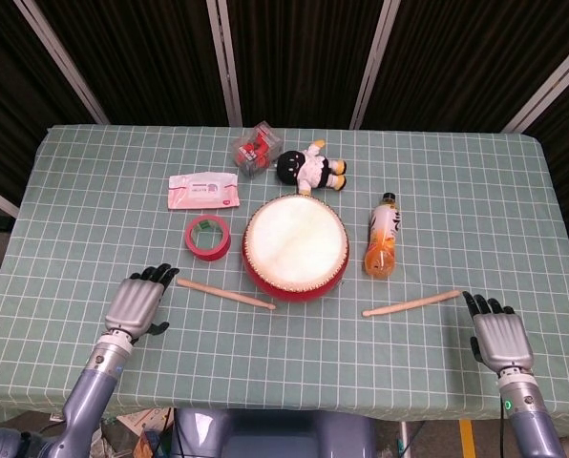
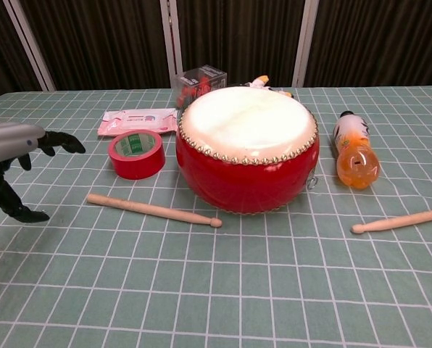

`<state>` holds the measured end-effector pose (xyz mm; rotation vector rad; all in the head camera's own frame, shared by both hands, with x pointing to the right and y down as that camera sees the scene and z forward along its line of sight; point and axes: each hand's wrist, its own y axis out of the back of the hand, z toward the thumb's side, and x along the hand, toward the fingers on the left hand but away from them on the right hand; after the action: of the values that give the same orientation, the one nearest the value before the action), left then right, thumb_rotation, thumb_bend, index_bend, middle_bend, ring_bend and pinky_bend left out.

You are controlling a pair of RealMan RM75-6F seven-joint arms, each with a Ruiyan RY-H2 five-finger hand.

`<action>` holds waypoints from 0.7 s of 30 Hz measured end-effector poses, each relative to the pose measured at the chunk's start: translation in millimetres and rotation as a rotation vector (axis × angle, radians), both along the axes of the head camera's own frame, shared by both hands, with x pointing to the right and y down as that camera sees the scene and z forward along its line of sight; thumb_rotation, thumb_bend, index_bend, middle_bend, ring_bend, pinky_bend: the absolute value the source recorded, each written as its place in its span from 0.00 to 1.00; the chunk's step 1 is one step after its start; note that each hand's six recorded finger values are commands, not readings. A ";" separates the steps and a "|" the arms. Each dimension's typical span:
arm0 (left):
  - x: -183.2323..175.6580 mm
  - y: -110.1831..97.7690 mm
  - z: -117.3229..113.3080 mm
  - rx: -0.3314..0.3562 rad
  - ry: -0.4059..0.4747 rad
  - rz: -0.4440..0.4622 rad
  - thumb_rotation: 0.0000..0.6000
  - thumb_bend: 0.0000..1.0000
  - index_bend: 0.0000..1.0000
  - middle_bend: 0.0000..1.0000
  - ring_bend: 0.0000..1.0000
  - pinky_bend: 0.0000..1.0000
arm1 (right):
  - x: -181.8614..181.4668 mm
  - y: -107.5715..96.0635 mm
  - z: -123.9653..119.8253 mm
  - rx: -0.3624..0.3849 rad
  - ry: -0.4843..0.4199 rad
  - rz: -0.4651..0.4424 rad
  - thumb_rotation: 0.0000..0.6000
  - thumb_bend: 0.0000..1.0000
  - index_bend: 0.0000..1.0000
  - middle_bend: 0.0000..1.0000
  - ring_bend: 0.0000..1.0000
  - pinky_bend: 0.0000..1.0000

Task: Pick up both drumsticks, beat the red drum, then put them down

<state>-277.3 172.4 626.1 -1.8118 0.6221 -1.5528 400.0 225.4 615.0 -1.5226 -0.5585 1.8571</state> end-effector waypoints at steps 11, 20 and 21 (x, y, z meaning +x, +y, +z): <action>-67.4 18.2 -60.2 0.209 0.067 -0.019 1.00 0.01 0.00 0.00 0.00 0.10 | 18.6 1.7 -62.1 0.225 -0.159 0.023 1.00 0.39 0.00 0.00 0.00 0.12; -162.5 57.0 -96.2 0.419 -0.066 -0.075 1.00 0.01 0.00 0.00 0.00 0.06 | 50.4 22.5 -99.5 0.408 -0.209 -0.020 1.00 0.39 0.00 0.00 0.00 0.09; -169.9 61.5 -97.7 0.421 -0.075 -0.086 1.00 0.01 0.00 0.00 0.00 0.06 | 53.3 24.9 -99.4 0.411 -0.210 -0.019 1.00 0.39 0.00 0.00 0.00 0.09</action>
<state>-447.2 233.9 528.4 -1.4211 0.9230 -1.4095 453.3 250.3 515.6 -1.4385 -0.9537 1.4611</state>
